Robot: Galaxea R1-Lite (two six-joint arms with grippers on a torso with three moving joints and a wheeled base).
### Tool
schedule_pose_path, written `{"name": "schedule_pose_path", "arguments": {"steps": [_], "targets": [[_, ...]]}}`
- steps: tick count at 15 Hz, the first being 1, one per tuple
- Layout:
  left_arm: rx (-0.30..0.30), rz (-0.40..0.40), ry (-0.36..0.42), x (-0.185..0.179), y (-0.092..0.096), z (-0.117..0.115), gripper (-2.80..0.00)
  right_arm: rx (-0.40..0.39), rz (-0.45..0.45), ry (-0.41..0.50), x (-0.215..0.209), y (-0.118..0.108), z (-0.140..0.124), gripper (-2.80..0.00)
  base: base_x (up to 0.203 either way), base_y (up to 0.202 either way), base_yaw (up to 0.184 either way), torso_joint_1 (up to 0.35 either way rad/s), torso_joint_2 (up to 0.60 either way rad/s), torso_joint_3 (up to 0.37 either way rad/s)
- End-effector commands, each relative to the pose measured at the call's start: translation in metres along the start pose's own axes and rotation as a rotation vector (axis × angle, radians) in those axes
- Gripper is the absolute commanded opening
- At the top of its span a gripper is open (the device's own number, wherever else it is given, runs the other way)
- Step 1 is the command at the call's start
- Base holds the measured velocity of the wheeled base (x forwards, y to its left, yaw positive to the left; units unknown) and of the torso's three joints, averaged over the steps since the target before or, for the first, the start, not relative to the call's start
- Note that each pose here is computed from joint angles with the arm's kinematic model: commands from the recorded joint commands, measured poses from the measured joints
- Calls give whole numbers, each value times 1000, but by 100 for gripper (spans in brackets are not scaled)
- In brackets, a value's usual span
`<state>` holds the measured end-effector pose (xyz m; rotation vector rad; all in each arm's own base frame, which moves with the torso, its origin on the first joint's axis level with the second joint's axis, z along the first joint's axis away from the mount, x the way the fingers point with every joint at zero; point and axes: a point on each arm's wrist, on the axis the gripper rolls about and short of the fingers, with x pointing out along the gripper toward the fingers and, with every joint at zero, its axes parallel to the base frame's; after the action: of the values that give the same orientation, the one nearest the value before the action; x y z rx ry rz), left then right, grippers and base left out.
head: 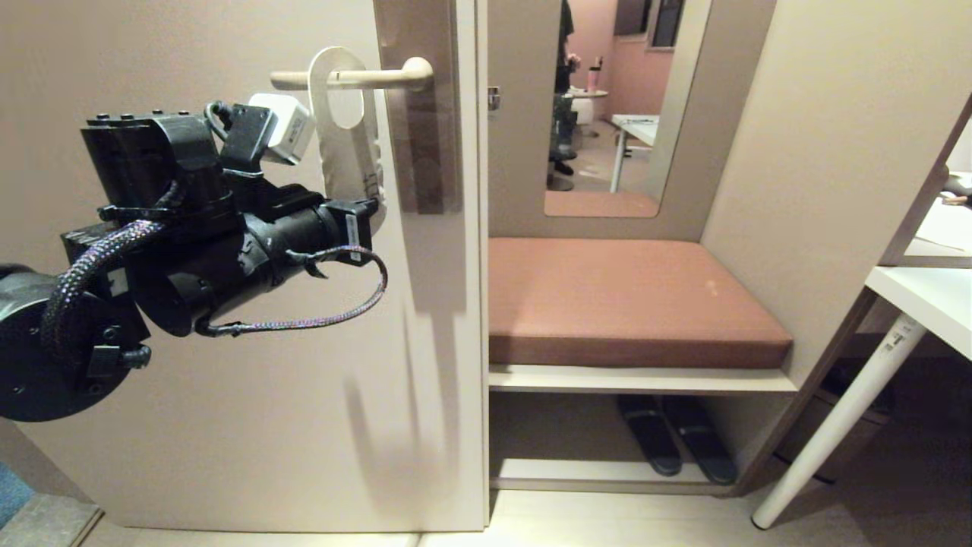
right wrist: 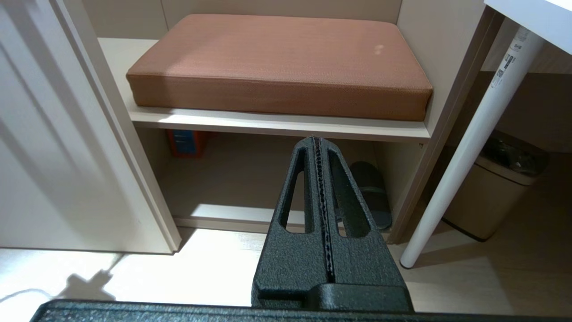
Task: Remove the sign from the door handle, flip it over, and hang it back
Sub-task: Hang the sign back with the other side facing out
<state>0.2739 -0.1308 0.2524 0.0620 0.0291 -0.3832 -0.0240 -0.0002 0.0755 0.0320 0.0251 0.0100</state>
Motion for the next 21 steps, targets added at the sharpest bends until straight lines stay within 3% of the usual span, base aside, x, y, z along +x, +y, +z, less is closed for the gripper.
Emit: {"name": "schedule_pose_path", "arguments": {"steps": [1,3,8,18,19,21], "targets": [[36,12,14,5,-1,-4,-280,0,0,0,0,0,0,-280,0,0,0,0,0,0],[63,35,21,8,-2,-6,-280,0,0,1,0,0,0,-280,0,0,0,0,0,0],[67,-13,19,11,-17,-6,-280,0,1,0,0,0,0,-280,0,0,0,0,0,0],[61,-20,3,18,-20,-2,-280,0,0,1,0,0,0,-280,0,0,0,0,0,0],[61,-20,2,18,-20,-2,0,0,0,0,0,0,0,-280,0,0,0,0,0,0],[61,-26,3,18,-20,-3,0,1,1,0,0,0,0,-280,0,0,0,0,0,0]]}}
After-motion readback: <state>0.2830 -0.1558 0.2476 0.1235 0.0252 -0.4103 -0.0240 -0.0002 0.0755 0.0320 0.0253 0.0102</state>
